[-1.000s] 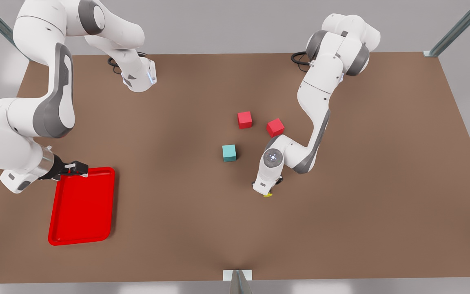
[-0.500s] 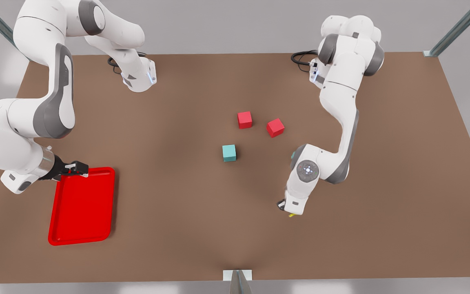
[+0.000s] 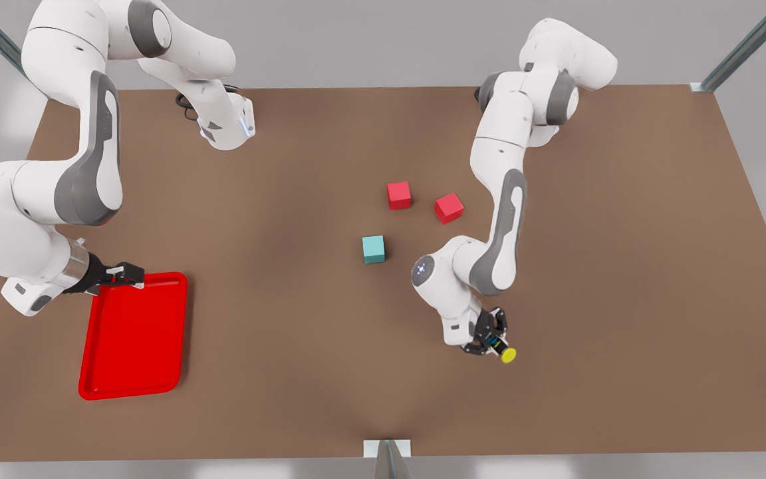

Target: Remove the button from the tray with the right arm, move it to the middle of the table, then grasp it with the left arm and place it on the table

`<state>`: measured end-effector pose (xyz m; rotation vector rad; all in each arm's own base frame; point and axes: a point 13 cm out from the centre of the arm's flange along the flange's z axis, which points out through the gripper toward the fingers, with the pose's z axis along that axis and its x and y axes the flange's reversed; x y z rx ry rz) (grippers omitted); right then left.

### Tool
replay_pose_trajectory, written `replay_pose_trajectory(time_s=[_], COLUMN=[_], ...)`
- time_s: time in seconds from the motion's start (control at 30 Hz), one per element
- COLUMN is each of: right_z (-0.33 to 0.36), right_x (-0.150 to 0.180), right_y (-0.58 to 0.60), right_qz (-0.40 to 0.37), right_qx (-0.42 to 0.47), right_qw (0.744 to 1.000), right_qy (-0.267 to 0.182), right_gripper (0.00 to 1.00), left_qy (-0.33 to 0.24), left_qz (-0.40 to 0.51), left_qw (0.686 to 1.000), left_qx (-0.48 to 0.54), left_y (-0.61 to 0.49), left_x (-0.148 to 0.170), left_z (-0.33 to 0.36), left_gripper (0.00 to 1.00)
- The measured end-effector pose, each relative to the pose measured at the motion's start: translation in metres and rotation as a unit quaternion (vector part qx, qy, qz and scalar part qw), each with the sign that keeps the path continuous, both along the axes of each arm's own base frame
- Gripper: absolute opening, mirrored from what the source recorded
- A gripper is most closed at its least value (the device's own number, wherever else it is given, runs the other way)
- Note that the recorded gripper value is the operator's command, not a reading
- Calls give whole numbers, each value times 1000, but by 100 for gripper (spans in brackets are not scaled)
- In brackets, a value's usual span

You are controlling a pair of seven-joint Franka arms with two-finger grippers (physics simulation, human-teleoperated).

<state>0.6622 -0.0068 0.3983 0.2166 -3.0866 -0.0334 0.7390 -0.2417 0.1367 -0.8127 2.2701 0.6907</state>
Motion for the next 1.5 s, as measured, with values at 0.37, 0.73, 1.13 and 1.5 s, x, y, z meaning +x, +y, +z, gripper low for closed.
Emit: replay_pose_trajectory(time_s=[0.37, 0.73, 1.13, 1.5], right_z=[-1, -1, -1, -27], right_x=[0, 0, 0, 39], right_y=[0, 1, 0, -4], right_qz=[1, 2, 3, 8], right_qx=[0, 0, 0, -15], right_qw=[1000, 1000, 1000, 999], right_qy=[1, 1, 1, -43], right_gripper=[100, 100, 100, 100], left_qy=[-107, -210, -265, -288], left_qz=[166, 204, 219, 205], left_qw=[976, 945, 929, 930], left_qx=[97, 143, 137, 101], left_y=[46, 46, 32, -31], left_x=[-49, -76, -92, -118], left_z=[-55, -84, -99, -91], left_gripper=[41, 41, 44, 100])
